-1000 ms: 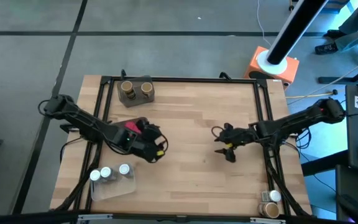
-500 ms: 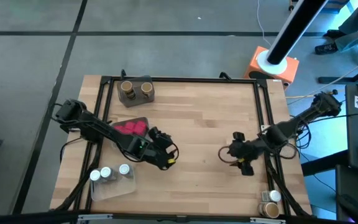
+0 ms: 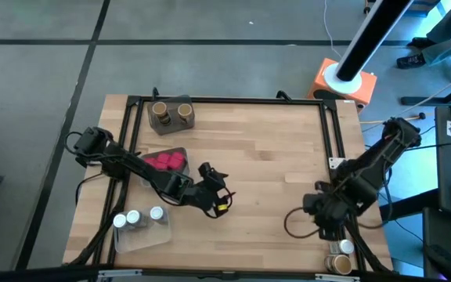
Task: Sort spices by type
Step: Put the white seasoning can into the transparent bin
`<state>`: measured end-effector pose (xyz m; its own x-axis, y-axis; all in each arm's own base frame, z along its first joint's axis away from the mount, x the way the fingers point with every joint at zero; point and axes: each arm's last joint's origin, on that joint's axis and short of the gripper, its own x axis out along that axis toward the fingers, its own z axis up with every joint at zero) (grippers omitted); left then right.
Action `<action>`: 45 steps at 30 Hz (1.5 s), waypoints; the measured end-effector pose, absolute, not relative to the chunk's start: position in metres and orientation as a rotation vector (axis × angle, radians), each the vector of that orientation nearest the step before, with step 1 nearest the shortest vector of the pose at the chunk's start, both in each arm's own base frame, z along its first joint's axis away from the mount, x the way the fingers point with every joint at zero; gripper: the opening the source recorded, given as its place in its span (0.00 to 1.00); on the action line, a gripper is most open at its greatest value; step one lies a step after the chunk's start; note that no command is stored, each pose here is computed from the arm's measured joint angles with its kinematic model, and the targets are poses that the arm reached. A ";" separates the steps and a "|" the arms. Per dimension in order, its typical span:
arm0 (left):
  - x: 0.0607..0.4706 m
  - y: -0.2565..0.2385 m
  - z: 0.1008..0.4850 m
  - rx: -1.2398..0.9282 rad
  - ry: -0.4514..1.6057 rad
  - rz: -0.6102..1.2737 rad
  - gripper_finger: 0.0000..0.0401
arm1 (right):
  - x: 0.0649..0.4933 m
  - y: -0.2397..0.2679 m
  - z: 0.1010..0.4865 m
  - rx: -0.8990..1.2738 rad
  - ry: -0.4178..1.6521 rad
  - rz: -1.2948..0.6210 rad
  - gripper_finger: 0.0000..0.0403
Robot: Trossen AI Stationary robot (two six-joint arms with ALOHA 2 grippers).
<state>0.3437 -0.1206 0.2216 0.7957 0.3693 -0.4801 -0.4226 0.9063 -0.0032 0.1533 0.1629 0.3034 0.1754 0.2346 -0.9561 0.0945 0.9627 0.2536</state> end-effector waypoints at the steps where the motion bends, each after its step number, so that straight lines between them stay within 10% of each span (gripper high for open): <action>1: 0.345 -0.121 0.223 -0.098 0.482 0.418 0.76 | 0.151 0.167 0.303 0.314 1.436 0.097 0.37; 19: 0.354 -0.112 0.232 -0.020 0.411 0.409 0.76 | 0.098 0.233 0.274 0.542 1.806 -0.112 0.02; 45: 0.355 -0.107 0.231 -0.021 0.414 0.421 0.76 | 0.108 0.255 0.236 0.318 1.927 -0.060 0.02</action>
<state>0.3550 -0.1073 0.2315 0.8306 0.3929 -0.3946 -0.4014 0.9136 0.0648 0.1084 0.2552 0.2360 -0.3378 0.1920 -0.9214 0.2488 0.9624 0.1093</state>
